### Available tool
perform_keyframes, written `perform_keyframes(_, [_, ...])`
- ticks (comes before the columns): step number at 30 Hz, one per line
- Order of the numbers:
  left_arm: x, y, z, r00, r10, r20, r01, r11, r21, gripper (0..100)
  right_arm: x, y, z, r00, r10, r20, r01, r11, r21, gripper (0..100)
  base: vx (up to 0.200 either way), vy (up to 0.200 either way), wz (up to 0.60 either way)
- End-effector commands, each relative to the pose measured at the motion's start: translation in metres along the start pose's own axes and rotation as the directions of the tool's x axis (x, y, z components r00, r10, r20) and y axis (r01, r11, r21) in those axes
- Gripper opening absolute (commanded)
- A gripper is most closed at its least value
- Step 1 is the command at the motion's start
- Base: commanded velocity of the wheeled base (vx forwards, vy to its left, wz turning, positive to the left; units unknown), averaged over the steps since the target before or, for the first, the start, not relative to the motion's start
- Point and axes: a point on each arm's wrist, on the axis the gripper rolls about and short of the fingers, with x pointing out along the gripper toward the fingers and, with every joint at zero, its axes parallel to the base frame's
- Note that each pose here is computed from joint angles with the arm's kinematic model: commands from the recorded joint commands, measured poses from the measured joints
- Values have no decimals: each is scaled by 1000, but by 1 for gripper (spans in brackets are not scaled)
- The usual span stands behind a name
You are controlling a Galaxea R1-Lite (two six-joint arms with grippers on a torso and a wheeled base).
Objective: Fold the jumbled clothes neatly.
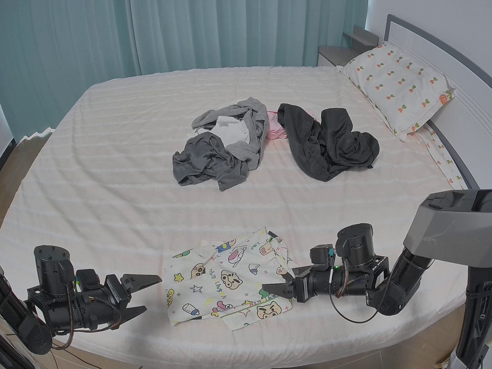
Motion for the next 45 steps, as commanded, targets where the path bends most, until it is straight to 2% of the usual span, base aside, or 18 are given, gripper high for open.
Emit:
perform_keyframes(1, [-1, 3, -2, 1000, 15, -4, -15, 1000, -7, 100, 2, -2, -7, 1000, -4, -23, 4, 1000, -9, 0, 0, 0, 0])
perform_keyframes(5, [-1, 3, -2, 1000, 16, -1, -16, 1000, -8, 100, -9, -5, -22, 997, -44, -69, 44, 999, -2, 0, 0, 0, 0])
perform_keyframes(10, [-1, 4, -2, 1000, 18, -3, -18, 1000, -9, 100, -18, -5, -25, 996, -53, -70, 53, 999, 1, 0, 0, 0, 0])
perform_keyframes(11, [-1, 4, -2, 1000, 20, -2, -20, 1000, -9, 100, -27, -6, -34, 993, -65, -103, 67, 998, 16, 0, 0, 0, 0])
perform_keyframes(14, [-1, 4, -2, 1000, 19, -1, -19, 1000, -9, 100, -30, -6, -42, 990, -67, -122, 70, 997, 20, 0, 0, 0, 0])
perform_keyframes(26, [-1, 4, -2, 1000, 20, -2, -20, 1000, -9, 100, -36, -5, -47, 988, -69, -137, 74, 997, 28, 0, 0, 0, 0])
perform_keyframes(27, [-1, 4, -2, 1000, 20, -2, -20, 1000, -9, 100, -37, -5, -48, 988, -69, -138, 74, 997, 30, 100, 0, 0, 0])
perform_keyframes(30, [-1, 4, -2, 1000, 20, 0, -20, 1000, -7, 100, -39, -4, -48, 988, -72, -138, 77, 997, 32, 100, 0, 0, 0])
perform_keyframes(32, [-2, 2, -1, 1000, 17, 16, -17, 1000, 6, 100, -57, 2, -39, 994, -73, -81, 75, 997, 27, 100, 0, 0, 0])
perform_keyframes(35, [-9, -4, 1, 995, 2, 104, -6, 999, 45, 100, -88, 9, -28, 996, -90, 7, 90, 996, 20, 100, 0, 0, 0])
perform_keyframes(37, [-16, -9, 2, 986, -16, 168, 0, 995, 98, 100, -110, 16, -18, 988, -128, 84, 126, 992, 28, 100, 0, 0, 0])
perform_keyframes(39, [-27, -18, 2, 969, -63, 239, 13, 978, 207, 100, -141, 29, -4, 960, -188, 209, 181, 982, 50, 100, 0, 0, 0])
perform_keyframes(40, [-35, -22, 1, 957, -95, 275, 16, 961, 274, 100, -157, 37, 1, 937, -217, 276, 207, 976, 64, 100, 0, 0, 0])
perform_keyframes(41, [-43, -26, 0, 945, -126, 302, 22, 945, 326, 100, -168, 42, 2, 918, -239, 317, 229, 971, 71, 100, 0, 0, 0])
perform_keyframes(42, [-43, -26, 0, 945, -126, 302, 22, 945, 326, 100, -168, 42, 2, 918, -239, 317, 229, 971, 71, 100, 0, 0, 0])
perform_keyframes(43, [-62, -35, -5, 914, -210, 346, 46, 904, 426, 100, -193, 52, 3, 867, -291, 405, 281, 956, 87, 100, 0, 0, 0])
perform_keyframes(45, [-82, -41, -12, 879, -296, 373, 76, 860, 504, 100, -212, 59, -3, 816, -346, 463, 334, 936, 109, 100, 0, 0, 0])
